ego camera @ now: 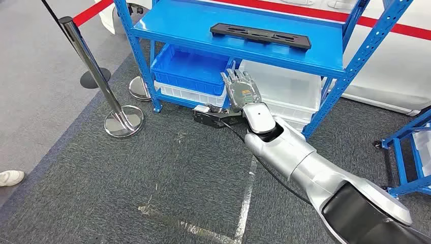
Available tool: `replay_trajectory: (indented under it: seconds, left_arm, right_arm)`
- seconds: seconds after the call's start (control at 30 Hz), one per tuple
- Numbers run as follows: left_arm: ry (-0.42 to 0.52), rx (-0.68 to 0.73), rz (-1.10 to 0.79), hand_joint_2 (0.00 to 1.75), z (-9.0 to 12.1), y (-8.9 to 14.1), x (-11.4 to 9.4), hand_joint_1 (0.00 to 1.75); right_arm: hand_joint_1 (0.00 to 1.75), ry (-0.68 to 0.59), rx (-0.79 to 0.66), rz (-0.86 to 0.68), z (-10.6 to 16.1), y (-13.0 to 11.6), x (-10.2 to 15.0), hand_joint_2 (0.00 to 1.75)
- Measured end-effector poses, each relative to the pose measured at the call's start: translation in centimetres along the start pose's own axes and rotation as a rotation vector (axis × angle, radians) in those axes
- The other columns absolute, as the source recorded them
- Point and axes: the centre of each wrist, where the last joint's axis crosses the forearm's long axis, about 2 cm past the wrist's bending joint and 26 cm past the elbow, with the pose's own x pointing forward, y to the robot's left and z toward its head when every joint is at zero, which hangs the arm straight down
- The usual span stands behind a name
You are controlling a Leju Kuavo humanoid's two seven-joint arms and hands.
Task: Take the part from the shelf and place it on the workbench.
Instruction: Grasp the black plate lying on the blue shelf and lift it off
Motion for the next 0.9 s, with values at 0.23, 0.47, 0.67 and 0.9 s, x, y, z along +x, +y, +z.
replay_trajectory:
  seconds: [0.23,0.47,0.67,0.9]
  left_arm:
    - [0.000,0.008,0.001,0.00,0.0,0.0,0.1,0.00]
    - [0.019,0.020,0.003,0.00,0.0,-0.1,0.2,0.00]
    - [0.024,0.015,0.004,0.00,0.0,-0.3,0.1,0.00]
    - [0.012,0.013,0.004,0.00,0.0,-0.3,0.1,0.00]
  right_arm:
    - [0.00,0.045,0.027,0.027,-0.1,-0.1,-1.7,0.00]
    - [0.00,0.084,0.030,0.055,-0.1,-1.0,-3.6,0.00]
    - [0.00,0.073,0.012,0.059,-0.2,-2.0,-3.6,0.00]
    - [0.00,0.061,-0.005,0.057,-0.2,-2.6,-3.3,0.00]
